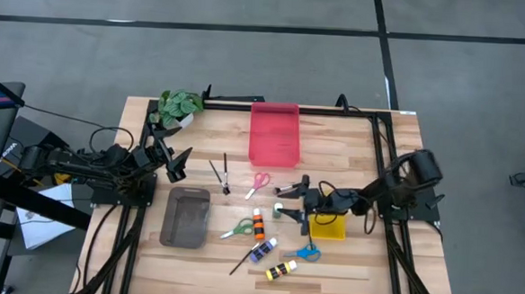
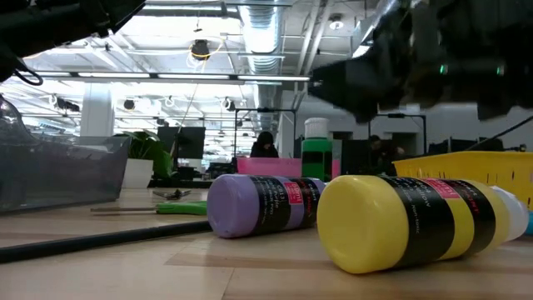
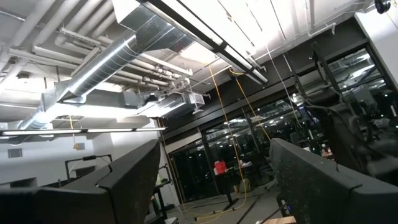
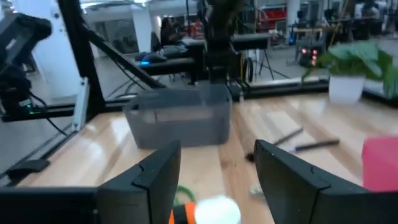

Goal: Pick & Place Paint Supplies
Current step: Put the green paint bottle into the yellow bin

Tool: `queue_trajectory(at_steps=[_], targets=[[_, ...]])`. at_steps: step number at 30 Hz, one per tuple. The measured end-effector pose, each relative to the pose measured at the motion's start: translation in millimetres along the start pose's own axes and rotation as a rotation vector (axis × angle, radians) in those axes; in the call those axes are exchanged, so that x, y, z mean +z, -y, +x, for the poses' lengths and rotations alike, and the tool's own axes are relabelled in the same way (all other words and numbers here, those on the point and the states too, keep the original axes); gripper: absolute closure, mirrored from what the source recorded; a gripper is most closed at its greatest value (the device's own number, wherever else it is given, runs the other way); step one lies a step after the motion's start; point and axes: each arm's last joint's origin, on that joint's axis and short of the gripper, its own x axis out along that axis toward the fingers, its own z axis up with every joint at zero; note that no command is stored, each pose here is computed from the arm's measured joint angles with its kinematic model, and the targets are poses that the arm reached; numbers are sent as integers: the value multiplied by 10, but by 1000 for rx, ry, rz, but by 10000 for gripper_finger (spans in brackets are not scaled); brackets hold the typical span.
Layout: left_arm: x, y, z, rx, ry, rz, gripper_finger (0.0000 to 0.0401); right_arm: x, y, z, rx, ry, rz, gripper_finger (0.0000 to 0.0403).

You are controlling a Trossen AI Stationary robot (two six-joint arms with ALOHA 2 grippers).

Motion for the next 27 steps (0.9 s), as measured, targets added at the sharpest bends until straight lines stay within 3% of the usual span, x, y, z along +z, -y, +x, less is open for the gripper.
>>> queue_trajectory(at_steps=[4,10,14,20,27], targets=[[0,0,0,0,0,0,103,346,39,-71,12,-83,-31,203],[-3,2,0,-2,-3,1,103,1080,125,-134,-46,-411,-91,203],[-3,2,0,-1,-3,1,103,1386,108,-73,-45,-552,-181,210],[-3,1,0,-1,-3,2,103,1458,51,232,12,-737,-283,222],[-5,3,0,-2,-5,3,103,1340,-67,636,134,-826,-305,223]])
